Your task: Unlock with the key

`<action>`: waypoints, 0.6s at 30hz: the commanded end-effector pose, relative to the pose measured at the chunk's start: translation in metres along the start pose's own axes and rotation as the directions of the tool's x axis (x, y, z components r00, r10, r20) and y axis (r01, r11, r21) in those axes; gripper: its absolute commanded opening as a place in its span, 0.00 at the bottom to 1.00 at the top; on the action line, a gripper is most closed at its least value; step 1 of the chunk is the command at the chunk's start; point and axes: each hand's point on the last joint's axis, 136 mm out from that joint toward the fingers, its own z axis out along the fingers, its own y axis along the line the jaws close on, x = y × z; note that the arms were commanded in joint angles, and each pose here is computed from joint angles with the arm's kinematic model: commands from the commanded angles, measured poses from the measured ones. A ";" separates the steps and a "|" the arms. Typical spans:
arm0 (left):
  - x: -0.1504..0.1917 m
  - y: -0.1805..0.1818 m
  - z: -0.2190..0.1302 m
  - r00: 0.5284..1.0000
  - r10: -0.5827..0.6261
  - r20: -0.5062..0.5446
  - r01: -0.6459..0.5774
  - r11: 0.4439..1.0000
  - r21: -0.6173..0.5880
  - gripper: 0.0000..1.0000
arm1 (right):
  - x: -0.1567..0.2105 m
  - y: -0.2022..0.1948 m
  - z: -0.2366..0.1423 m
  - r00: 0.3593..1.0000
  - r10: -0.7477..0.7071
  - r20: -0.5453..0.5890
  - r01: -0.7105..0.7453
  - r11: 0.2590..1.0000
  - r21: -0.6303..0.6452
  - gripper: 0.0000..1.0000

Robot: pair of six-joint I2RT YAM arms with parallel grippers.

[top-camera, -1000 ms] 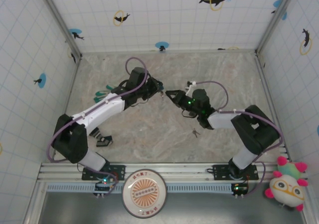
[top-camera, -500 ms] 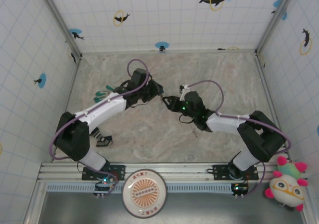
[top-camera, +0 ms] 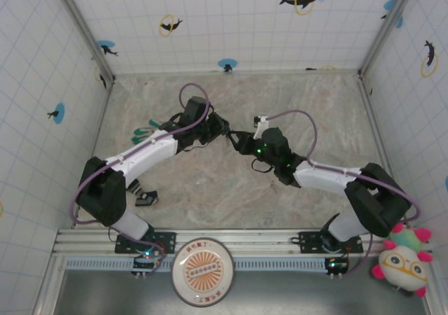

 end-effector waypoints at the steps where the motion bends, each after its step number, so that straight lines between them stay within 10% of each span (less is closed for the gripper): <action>1: -0.008 -0.018 -0.002 1.000 0.009 0.007 -0.010 0.999 0.041 0.00 | -0.009 0.009 -0.004 0.999 -0.030 0.041 0.030 0.999 -0.014 0.49; 18: -0.005 -0.026 -0.010 1.000 -0.003 -0.007 0.003 0.997 0.083 0.00 | -0.014 0.005 0.026 0.998 -0.038 0.040 0.038 0.999 0.011 0.47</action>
